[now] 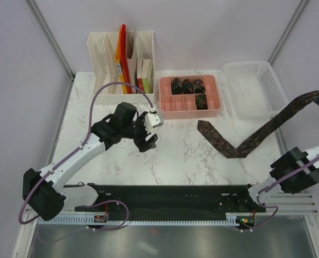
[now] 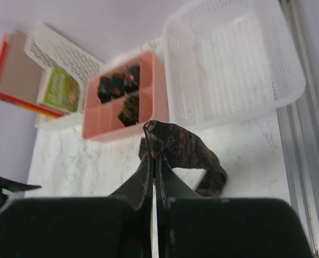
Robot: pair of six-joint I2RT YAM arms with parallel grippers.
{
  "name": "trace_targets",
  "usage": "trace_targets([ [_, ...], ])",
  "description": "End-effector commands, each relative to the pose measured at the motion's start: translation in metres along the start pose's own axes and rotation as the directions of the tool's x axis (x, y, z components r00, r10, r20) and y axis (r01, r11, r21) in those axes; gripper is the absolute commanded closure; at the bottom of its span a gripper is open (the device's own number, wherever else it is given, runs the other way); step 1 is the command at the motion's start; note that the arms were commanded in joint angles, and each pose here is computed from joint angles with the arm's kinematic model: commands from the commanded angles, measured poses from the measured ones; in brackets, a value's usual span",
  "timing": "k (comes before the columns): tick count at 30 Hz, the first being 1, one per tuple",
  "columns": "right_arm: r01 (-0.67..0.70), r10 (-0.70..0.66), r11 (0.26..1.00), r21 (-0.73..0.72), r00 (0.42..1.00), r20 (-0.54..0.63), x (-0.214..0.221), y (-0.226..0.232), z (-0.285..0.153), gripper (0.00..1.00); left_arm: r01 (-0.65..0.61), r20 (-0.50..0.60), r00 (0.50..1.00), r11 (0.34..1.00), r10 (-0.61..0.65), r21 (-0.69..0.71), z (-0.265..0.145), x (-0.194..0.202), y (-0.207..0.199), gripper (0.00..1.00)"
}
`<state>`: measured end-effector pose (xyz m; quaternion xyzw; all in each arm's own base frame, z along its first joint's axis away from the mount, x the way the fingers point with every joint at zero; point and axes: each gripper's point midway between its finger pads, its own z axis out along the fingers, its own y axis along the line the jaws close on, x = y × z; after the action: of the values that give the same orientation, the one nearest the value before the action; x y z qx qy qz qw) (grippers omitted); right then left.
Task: Roll the ties
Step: Flatten out the tie at the center of the board.
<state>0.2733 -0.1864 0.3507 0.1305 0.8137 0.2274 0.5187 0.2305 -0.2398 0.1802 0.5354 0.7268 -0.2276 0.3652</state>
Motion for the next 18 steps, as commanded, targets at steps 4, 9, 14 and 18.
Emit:
trace_targets([
  [4,-0.248,0.299,0.947,-0.202,0.912,0.282,-0.130,0.079,-0.079,1.00,0.105,0.107,0.990,0.991,-0.096,-0.087,-0.026,-0.023,0.022,0.17],
  [9,0.077,0.065,0.945,-0.317,0.908,0.413,-0.147,0.175,-0.083,1.00,0.219,0.173,0.964,0.973,-0.204,-0.073,-0.037,-0.029,0.037,0.18],
  [14,0.052,0.072,0.911,-0.409,0.957,0.282,-0.092,0.209,-0.002,1.00,0.246,0.178,0.957,0.966,-0.229,-0.079,-0.040,-0.025,0.039,0.18],
  [18,-0.026,0.072,0.936,-0.350,0.990,0.119,-0.034,0.208,0.071,1.00,0.253,0.177,0.956,0.962,-0.233,-0.102,-0.043,-0.020,0.040,0.18],
])
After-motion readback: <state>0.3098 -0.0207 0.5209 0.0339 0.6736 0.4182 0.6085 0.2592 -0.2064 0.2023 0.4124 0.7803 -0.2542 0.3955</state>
